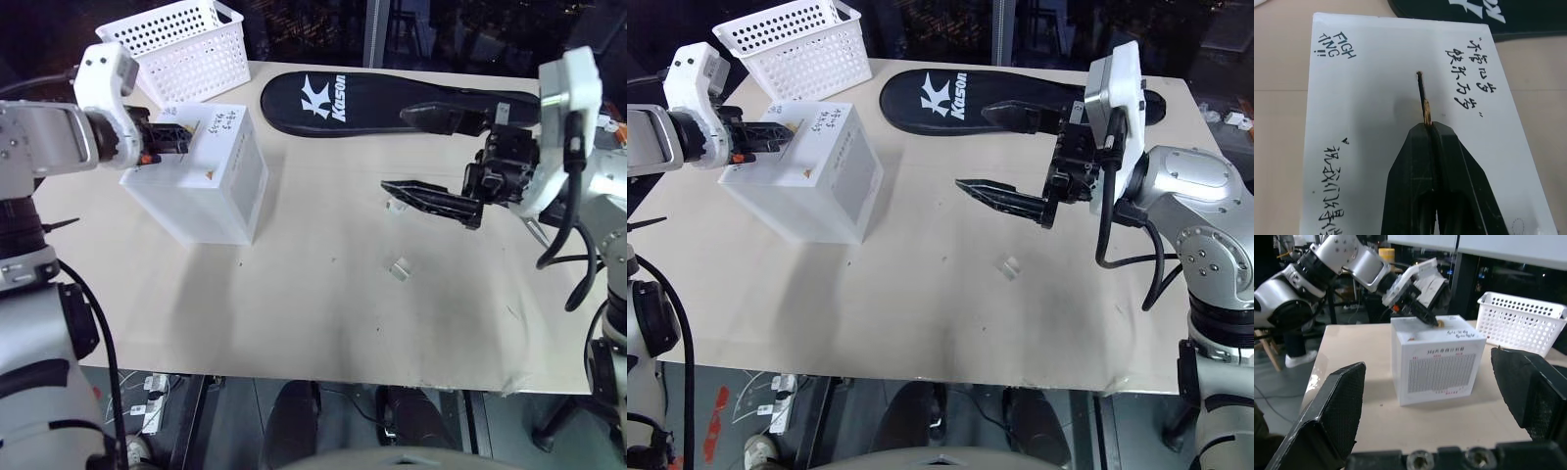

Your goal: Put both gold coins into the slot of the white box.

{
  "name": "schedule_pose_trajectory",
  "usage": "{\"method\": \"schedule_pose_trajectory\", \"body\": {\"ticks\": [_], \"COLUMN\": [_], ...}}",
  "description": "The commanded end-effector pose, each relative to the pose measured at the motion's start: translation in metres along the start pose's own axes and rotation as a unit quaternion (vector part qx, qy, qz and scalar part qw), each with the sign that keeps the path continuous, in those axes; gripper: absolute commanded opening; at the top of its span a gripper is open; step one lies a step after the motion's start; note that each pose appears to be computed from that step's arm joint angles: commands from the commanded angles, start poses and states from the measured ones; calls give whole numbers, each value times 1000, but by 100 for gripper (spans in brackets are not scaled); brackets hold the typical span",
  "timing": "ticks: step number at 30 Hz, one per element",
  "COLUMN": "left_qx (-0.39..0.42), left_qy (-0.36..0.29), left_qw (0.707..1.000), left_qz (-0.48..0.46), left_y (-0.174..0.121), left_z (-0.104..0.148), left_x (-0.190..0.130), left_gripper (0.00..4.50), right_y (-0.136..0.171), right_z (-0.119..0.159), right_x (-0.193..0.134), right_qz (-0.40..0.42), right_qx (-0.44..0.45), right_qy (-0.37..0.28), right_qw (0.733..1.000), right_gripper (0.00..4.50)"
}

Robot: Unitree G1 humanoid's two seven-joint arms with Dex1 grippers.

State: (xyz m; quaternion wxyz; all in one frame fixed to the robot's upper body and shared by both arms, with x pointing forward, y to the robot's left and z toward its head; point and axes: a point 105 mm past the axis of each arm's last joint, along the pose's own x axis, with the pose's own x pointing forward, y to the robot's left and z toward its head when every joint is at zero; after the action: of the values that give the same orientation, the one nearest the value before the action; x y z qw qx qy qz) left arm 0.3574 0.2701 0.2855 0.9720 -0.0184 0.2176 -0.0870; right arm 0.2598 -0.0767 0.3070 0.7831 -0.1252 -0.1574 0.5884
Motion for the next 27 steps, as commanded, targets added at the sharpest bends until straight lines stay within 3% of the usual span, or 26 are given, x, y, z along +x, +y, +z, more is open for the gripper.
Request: {"method": "schedule_pose_trajectory", "body": {"ticks": [1,5,6,8,10,12,15,18,23,24,25,27], "left_qx": [10,22,24,18,10,19,58,106,150,143,136,151], "left_qy": [13,5,-5,-33,-75,-116,-207,-231,-189,-181,-175,-168], "left_qw": [1000,1000,1000,999,997,993,970,936,900,894,890,900], "left_qz": [11,21,14,7,-5,-28,-117,-245,-362,-385,-399,-373], "left_y": [-2,-1,-4,-6,-7,-16,-54,-107,-151,-154,-155,-146], "left_z": [0,2,6,15,30,43,60,44,-26,-39,-49,-69], "left_x": [-4,-3,-4,-8,-14,-20,-32,-43,-43,-44,-45,-37], "left_gripper": [0,0,58,121,217,217,217,217,217,259,270,344], "right_y": [-1,-1,-1,0,-1,-1,-3,-6,-3,0,2,7], "right_z": [15,15,15,14,12,9,-2,-25,-71,-81,-88,-99], "right_x": [-2,-1,-1,-1,-2,-4,-10,-20,-47,-54,-59,-74], "right_qz": [-5,-5,-5,-7,-11,-16,-37,-81,-147,-156,-163,-190], "right_qx": [-24,-22,-20,-18,-15,-12,-5,0,30,36,41,60], "right_qy": [-24,-24,-23,-21,-16,-9,15,60,147,171,186,208], "right_qw": [999,999,1000,1000,1000,1000,999,995,978,972,968,958], "right_gripper": [445,445,450,450,450,450,450,450,450,450,450,450]}}
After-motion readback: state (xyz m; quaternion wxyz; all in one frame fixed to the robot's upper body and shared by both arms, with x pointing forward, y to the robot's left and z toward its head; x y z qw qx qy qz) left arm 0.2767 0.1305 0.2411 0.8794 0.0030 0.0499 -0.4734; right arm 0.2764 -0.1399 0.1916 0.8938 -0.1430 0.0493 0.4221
